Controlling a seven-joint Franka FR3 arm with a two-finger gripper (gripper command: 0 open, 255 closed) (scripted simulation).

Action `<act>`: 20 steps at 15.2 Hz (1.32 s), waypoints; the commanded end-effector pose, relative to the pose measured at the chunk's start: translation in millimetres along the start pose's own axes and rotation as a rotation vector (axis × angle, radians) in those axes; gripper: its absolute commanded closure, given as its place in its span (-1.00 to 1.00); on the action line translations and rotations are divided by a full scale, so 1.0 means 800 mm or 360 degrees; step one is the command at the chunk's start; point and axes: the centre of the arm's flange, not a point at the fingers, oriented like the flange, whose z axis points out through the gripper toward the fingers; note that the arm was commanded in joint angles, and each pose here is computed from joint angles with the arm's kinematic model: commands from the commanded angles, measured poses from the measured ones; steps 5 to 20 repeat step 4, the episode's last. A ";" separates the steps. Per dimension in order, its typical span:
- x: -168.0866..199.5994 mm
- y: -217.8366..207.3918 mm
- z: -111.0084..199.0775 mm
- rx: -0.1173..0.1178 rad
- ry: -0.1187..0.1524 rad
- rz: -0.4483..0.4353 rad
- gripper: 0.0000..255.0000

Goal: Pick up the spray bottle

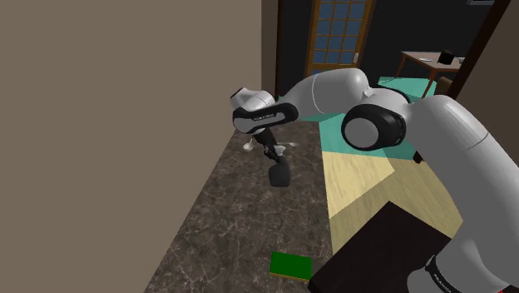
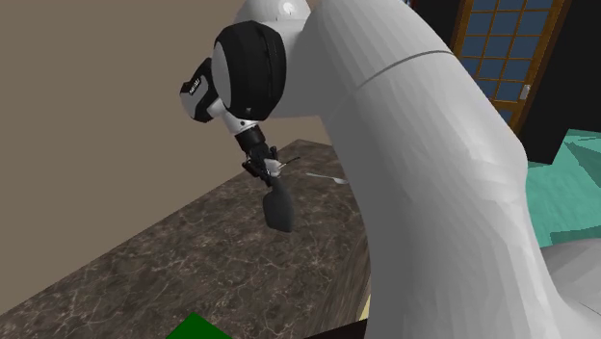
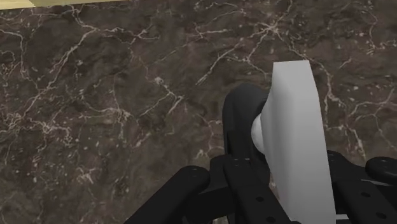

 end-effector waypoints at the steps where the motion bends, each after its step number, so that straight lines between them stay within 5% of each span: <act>1: -0.006 0.000 -0.004 0.0009 -0.0018 0.0000 1.00; 20: -0.009 0.000 -0.010 0.0009 -0.0018 0.0000 1.00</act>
